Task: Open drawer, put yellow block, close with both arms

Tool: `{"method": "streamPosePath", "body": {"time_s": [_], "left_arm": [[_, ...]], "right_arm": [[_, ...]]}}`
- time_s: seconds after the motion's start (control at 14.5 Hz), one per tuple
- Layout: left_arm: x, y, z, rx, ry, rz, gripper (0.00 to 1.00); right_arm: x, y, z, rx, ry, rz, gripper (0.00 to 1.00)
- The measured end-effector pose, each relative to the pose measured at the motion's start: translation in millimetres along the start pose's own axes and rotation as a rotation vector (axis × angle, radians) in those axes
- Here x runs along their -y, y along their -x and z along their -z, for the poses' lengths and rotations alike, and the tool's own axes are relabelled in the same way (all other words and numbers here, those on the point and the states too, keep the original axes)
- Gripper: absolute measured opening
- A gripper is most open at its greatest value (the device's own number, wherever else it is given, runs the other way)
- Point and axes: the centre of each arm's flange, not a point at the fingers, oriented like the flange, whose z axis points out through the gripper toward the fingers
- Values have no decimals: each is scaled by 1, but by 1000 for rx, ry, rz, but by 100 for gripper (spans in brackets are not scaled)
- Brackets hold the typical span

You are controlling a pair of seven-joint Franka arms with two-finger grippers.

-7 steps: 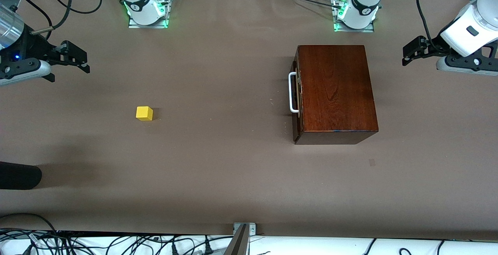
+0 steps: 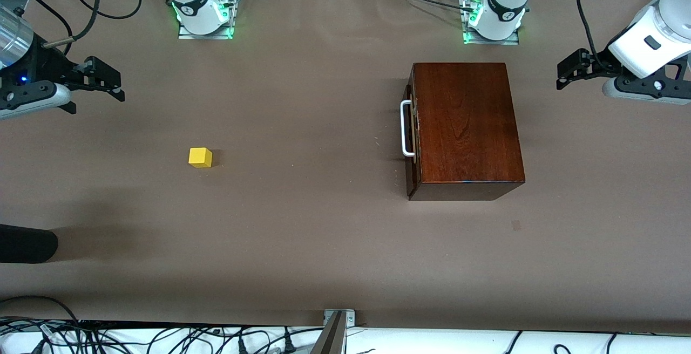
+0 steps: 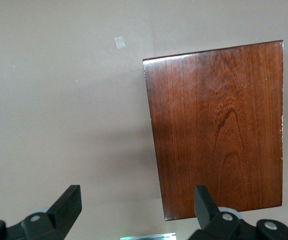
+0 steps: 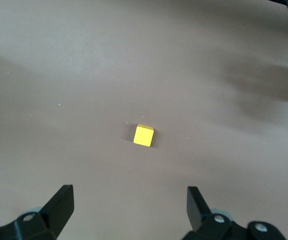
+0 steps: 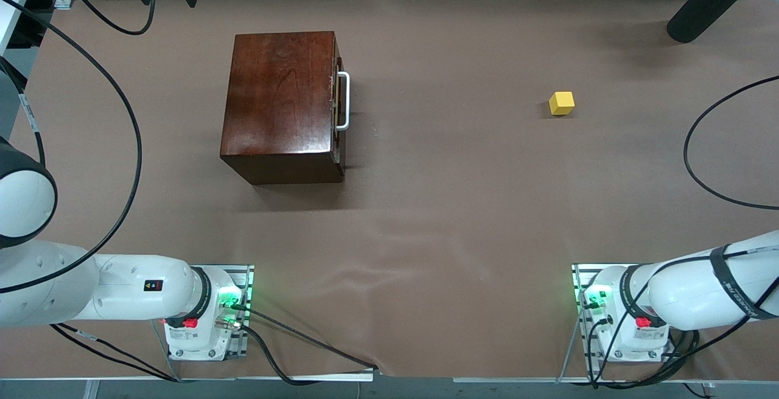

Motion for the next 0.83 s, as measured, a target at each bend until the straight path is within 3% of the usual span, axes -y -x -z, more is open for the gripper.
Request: {"method": "streamPosePath", "body": {"time_s": [0.62, 0.83], "left_arm": [[0, 0, 4, 1, 0, 0, 100], [-3, 2, 3, 33, 0, -7, 100]], "right_arm": [[0, 0, 0, 0, 0, 0, 100], [0, 0, 0, 0, 0, 0, 100]]}}
